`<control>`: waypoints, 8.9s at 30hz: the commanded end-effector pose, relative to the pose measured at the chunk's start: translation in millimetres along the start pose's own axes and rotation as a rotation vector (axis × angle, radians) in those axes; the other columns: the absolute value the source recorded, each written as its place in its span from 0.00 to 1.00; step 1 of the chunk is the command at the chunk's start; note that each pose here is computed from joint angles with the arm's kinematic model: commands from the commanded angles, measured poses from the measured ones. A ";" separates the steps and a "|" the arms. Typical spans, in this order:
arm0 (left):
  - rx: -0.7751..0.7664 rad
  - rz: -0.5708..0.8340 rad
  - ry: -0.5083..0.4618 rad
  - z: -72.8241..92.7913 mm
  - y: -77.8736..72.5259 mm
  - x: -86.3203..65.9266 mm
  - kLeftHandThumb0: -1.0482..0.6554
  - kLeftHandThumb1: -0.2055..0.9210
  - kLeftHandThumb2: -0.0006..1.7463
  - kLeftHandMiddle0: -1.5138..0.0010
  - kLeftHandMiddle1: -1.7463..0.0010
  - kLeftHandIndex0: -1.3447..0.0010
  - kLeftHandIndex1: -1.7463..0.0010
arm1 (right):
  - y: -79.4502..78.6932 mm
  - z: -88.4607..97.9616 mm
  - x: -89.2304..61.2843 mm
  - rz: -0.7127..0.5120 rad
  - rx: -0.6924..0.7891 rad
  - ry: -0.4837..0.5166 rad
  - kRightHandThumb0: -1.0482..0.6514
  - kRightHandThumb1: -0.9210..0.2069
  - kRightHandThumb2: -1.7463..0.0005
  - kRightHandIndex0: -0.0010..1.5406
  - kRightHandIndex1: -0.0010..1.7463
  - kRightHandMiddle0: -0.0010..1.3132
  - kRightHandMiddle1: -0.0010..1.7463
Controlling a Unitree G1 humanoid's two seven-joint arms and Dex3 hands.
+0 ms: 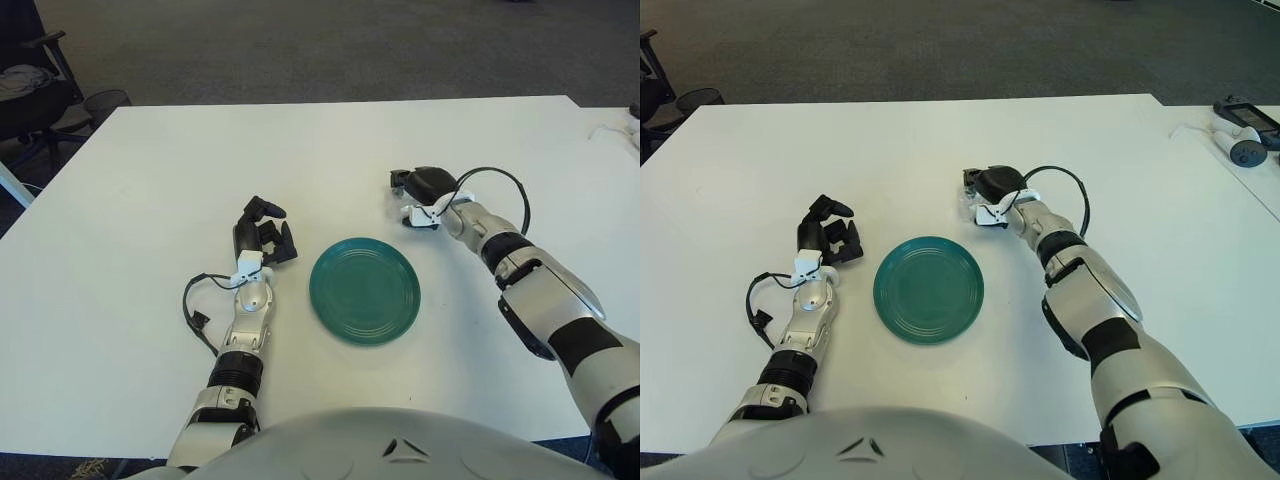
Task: Put the bottle into the plate.
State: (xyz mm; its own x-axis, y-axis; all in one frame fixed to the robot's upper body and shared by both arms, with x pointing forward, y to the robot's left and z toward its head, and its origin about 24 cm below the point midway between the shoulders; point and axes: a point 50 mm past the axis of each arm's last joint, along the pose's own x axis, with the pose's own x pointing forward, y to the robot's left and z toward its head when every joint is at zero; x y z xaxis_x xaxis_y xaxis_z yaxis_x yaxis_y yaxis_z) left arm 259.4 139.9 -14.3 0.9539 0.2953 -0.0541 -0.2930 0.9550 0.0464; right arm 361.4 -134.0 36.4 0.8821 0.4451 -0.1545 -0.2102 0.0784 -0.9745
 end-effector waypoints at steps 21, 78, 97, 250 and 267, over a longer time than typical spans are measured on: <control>0.023 0.009 0.104 -22.7 6.0 -11.2 0.30 0.32 0.87 0.19 0.00 0.45 0.00 | 22.9 3.7 -11.4 0.030 0.119 -0.024 0.62 0.79 0.07 0.55 0.97 0.45 1.00; 0.021 -0.002 0.087 -22.0 4.1 -8.3 0.32 0.38 0.82 0.22 0.00 0.49 0.00 | -100.2 137.5 -91.0 -0.332 0.177 -0.966 0.62 0.65 0.15 0.46 1.00 0.36 1.00; 0.067 0.010 0.048 -21.6 0.9 -7.0 0.30 0.32 0.87 0.19 0.00 0.44 0.00 | -84.2 126.0 -86.9 -0.203 -0.126 -0.934 0.61 0.73 0.10 0.51 1.00 0.41 1.00; 0.040 -0.002 0.094 -23.7 10.6 -14.2 0.29 0.31 0.88 0.19 0.00 0.44 0.00 | -81.0 40.6 -65.1 -0.844 1.272 -0.405 0.58 0.08 0.70 0.27 0.78 0.18 0.78; 0.046 0.000 0.107 -21.4 11.1 -16.5 0.29 0.31 0.87 0.18 0.00 0.44 0.00 | 1.6 30.9 -61.4 -0.718 1.363 -0.083 0.61 0.00 0.77 0.26 0.83 0.15 0.94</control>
State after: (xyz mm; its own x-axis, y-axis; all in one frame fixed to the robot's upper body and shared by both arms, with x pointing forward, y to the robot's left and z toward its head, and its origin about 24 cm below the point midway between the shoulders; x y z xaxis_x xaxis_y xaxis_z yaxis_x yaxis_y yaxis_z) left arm 255.6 143.2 -11.3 0.9565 0.2889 -0.0400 -0.2866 0.9565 0.0540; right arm 294.3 -127.6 60.0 0.9296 0.0155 0.3683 -0.0495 0.9953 0.0831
